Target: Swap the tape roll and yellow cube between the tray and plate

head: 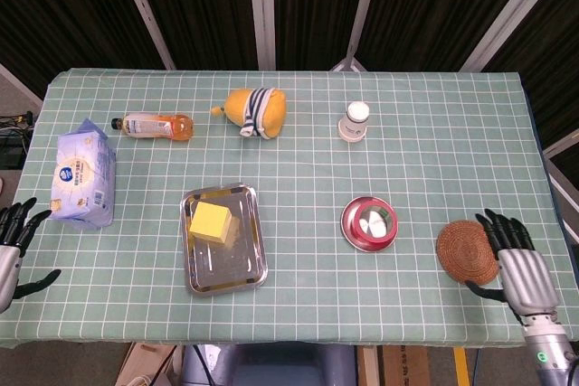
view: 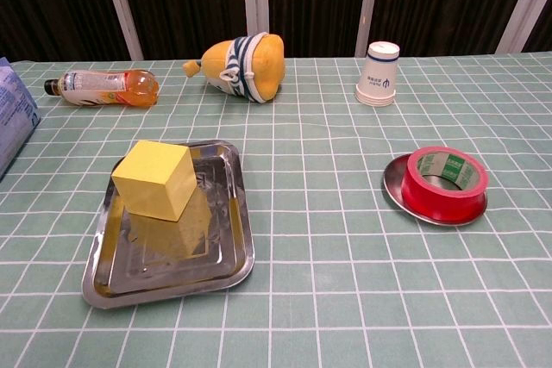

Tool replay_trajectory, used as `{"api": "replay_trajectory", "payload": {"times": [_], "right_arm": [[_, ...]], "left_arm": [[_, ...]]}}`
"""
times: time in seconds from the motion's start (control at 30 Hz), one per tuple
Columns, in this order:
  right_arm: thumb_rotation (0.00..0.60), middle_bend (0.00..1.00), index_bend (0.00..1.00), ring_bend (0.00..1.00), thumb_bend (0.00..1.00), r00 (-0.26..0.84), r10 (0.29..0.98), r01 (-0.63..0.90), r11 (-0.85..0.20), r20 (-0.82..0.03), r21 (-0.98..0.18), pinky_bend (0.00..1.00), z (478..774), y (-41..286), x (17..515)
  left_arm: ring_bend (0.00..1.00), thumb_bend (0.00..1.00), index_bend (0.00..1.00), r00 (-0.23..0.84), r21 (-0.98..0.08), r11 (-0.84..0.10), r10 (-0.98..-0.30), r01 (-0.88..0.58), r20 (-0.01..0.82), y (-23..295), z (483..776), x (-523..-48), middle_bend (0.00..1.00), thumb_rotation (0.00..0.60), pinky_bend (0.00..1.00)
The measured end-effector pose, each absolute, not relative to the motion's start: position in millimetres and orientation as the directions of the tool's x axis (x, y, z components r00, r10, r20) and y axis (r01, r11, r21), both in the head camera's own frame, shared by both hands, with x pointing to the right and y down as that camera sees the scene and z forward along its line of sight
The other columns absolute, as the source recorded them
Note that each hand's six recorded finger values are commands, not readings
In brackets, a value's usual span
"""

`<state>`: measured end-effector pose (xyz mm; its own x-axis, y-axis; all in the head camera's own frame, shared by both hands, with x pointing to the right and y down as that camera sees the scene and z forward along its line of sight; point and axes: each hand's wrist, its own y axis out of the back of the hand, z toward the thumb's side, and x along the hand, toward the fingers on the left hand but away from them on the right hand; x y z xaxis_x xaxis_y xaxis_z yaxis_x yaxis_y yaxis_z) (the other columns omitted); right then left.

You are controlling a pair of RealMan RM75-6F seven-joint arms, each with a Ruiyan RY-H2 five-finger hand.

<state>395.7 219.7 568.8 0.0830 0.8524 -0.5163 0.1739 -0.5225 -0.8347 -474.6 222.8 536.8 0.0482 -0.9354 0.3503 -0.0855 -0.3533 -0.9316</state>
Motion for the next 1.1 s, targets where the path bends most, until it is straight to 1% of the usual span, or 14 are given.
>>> {"api": "replay_trajectory", "payload": {"times": [0.2, 0.4, 0.6, 0.83, 0.93, 1.03, 1.1], "right_arm": [[0.6, 0.0, 0.0, 0.0, 0.05, 0.207, 0.775, 0.145, -0.628, -0.598, -0.764, 0.0, 601, 196, 342], [0.6, 0.0, 0.0, 0.0, 0.05, 0.283, 0.714, 0.137, -0.691, -0.641, -0.71, 0.0, 636, 179, 285], [0.6, 0.0, 0.0, 0.0, 0.05, 0.29, 0.681, 0.11, -0.722, -0.673, -0.683, 0.0, 667, 166, 255], [0.6, 0.0, 0.0, 0.0, 0.05, 0.27, 0.662, 0.079, -0.739, -0.699, -0.669, 0.0, 686, 154, 243], [0.6, 0.04, 0.02, 0.05, 0.05, 0.256, 0.655, 0.068, -0.746, -0.711, -0.663, 0.0, 691, 151, 243], [0.6, 0.12, 0.09, 0.18, 0.04, 0.245, 0.655, 0.063, -0.746, -0.714, -0.663, 0.0, 693, 147, 244], [0.6, 0.18, 0.14, 0.25, 0.04, 0.238, 0.66, 0.056, -0.742, -0.713, -0.668, 0.03, 693, 147, 245]], "left_arm": [[0.0, 0.14, 0.15, 0.044, -0.935, -0.347, -0.938, -0.079, 0.344, 222, 539, -473, 0.0, 0.6, 0.02], [0.0, 0.14, 0.15, 0.023, -0.937, -0.339, -0.941, -0.079, 0.339, 219, 542, -472, 0.0, 0.6, 0.02], [0.0, 0.14, 0.15, 0.001, -0.942, -0.327, -0.945, -0.08, 0.328, 216, 542, -474, 0.0, 0.6, 0.02], [0.0, 0.14, 0.15, -0.01, -0.942, -0.325, -0.945, -0.082, 0.327, 216, 540, -477, 0.0, 0.6, 0.02], [0.0, 0.14, 0.15, -0.014, -0.942, -0.325, -0.945, -0.081, 0.327, 216, 540, -478, 0.0, 0.6, 0.02], [0.0, 0.14, 0.15, -0.017, -0.943, -0.323, -0.946, -0.08, 0.325, 216, 539, -479, 0.0, 0.6, 0.02], [0.0, 0.14, 0.15, -0.021, -0.945, -0.319, -0.947, -0.08, 0.321, 217, 538, -479, 0.0, 0.6, 0.02]]}}
